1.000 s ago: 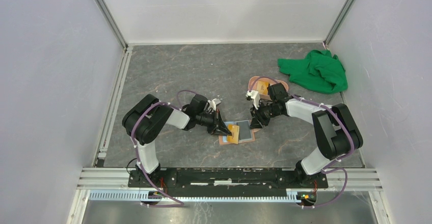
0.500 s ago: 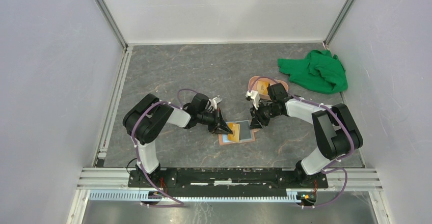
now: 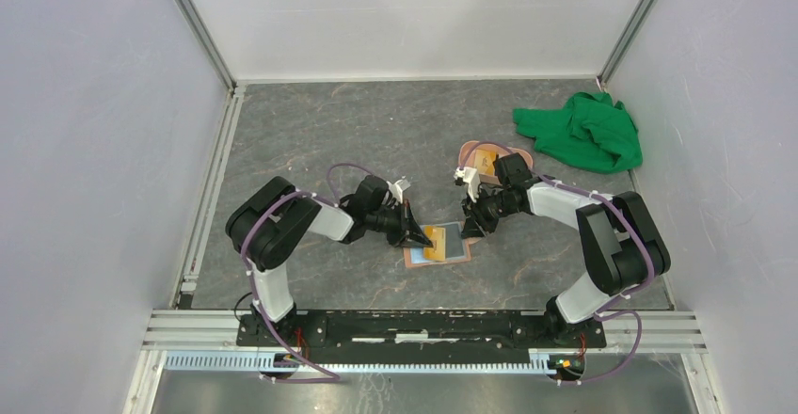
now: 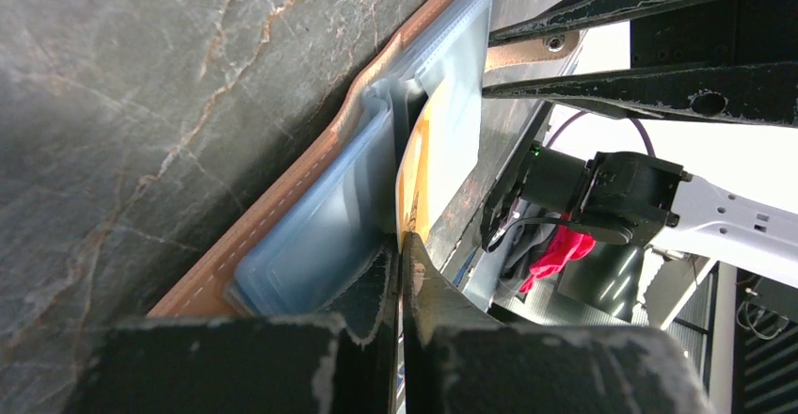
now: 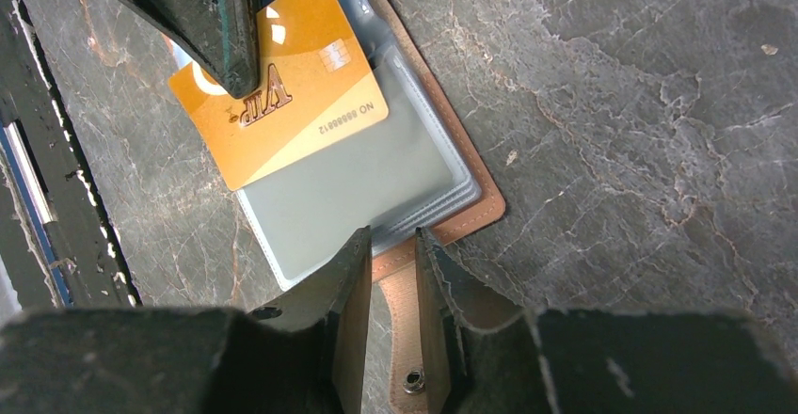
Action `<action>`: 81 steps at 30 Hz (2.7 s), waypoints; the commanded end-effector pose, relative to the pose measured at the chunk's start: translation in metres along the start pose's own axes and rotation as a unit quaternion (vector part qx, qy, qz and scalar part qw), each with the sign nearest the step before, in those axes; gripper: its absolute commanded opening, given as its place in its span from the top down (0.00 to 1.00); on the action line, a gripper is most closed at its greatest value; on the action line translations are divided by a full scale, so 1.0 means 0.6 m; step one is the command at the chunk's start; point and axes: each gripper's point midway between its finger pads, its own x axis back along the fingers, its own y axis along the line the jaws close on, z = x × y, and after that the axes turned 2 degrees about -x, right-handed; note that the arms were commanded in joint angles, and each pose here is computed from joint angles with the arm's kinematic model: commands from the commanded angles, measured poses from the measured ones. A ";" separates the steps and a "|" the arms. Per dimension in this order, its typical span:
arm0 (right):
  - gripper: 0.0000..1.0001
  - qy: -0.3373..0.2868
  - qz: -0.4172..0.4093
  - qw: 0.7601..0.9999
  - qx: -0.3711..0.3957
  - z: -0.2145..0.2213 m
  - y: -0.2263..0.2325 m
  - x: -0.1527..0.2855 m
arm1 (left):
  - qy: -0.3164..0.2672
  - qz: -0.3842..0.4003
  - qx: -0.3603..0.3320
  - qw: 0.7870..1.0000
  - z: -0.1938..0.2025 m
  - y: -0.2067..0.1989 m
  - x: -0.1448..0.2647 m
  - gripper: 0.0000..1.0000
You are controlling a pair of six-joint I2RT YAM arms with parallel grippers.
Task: Put the credit cards into the card holder
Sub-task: Insert the credit card into the card holder.
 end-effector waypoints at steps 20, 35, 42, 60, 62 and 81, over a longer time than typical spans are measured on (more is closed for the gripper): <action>0.70 -0.016 -0.001 1.000 0.019 -0.029 0.002 0.006 | -0.083 -0.103 -0.030 0.991 -0.029 0.038 0.004 0.98; 0.70 -0.015 -0.002 1.000 0.021 -0.029 0.004 0.004 | -0.112 -0.088 -0.015 0.990 -0.031 0.037 0.007 0.98; 0.70 -0.014 -0.004 1.000 0.021 -0.029 0.005 0.003 | -0.108 -0.067 -0.004 0.992 -0.016 0.028 -0.006 0.98; 0.65 -0.020 -0.009 0.999 0.029 -0.037 0.010 0.007 | -0.114 -0.031 0.021 0.993 0.013 0.002 -0.039 0.87; 0.63 -0.023 -0.008 0.999 0.034 -0.041 0.010 0.010 | -0.117 -0.035 0.018 0.992 0.013 0.003 -0.036 0.81; 0.68 -0.084 -0.114 0.989 0.046 -0.068 0.076 0.013 | -0.128 -0.102 -0.039 0.986 -0.006 0.001 -0.011 0.56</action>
